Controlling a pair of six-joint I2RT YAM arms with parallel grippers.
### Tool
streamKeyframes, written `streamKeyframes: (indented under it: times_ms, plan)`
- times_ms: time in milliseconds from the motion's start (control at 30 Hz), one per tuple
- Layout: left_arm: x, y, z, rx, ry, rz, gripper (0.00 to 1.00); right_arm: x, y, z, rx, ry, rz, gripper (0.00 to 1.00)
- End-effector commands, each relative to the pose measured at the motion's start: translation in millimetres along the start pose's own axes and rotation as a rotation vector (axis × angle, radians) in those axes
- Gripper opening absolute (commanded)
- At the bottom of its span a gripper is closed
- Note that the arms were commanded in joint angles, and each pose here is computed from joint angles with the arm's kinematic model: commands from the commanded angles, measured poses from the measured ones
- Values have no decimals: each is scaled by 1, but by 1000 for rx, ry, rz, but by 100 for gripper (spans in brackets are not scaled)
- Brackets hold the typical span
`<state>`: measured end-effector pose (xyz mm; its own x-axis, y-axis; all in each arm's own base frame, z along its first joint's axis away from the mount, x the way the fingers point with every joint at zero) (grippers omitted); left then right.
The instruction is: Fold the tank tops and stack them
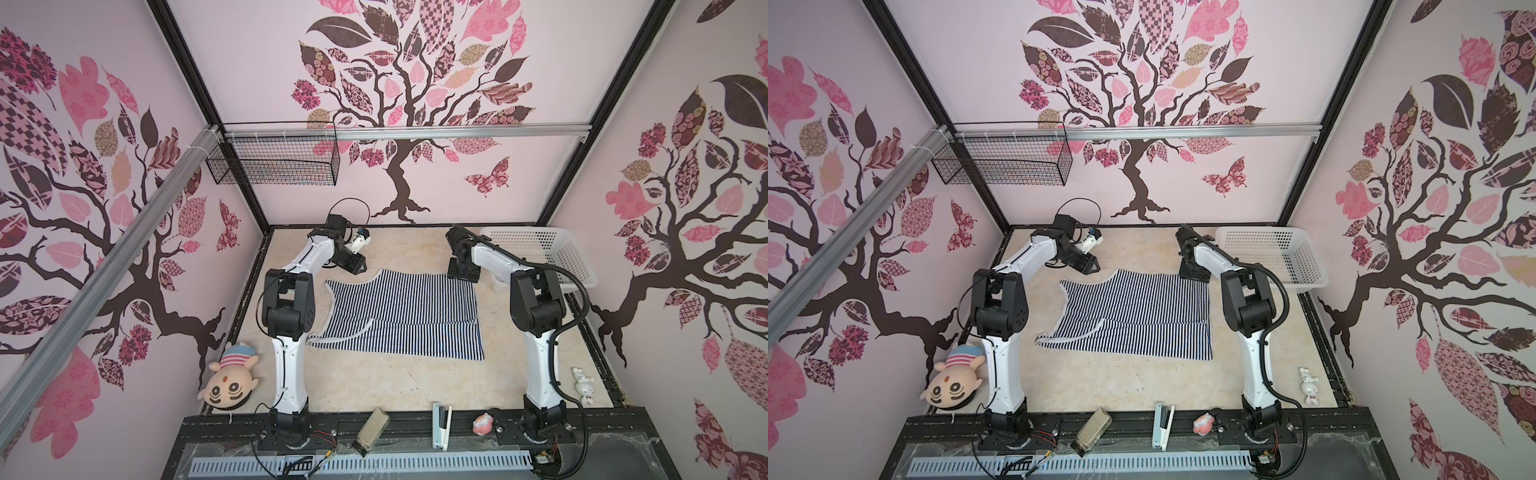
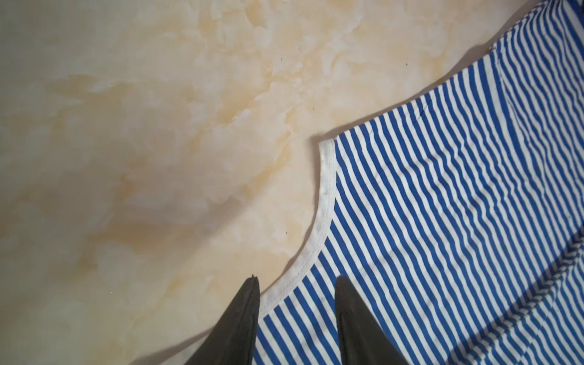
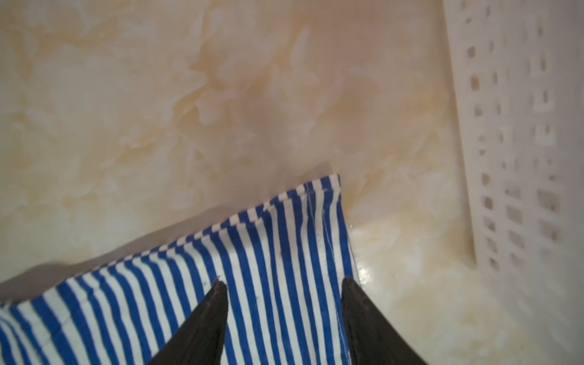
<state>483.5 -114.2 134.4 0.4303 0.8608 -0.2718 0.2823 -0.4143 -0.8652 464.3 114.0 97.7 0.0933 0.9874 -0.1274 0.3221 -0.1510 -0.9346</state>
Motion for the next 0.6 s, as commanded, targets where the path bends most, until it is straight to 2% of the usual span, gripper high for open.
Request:
streamKeyframes:
  times_ms: [0, 267, 567]
  plan:
    - [-9, -1, -17, -22, -52, 108, 44, -14, 4, -15, 17, 22, 65, 60]
    - [-16, 31, -28, 25, -69, 146, 45, -24, 15, -30, 37, 29, 86, 60]
    - [-28, 56, -28, 49, -63, 148, 45, -16, 31, -19, 96, 13, 42, 55]
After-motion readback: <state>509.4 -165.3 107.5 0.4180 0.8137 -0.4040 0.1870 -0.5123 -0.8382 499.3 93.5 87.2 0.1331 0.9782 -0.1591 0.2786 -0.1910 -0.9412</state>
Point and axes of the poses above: each gripper's point midway between its finger pads, its own y axis out along the fingers, its own x axis along the line the jaws close on, z = x × y, the point moved 6 cm from there along -y, back along the fingers, and after that the axes turned 13 degrees about -y, right-handed, at the moved point
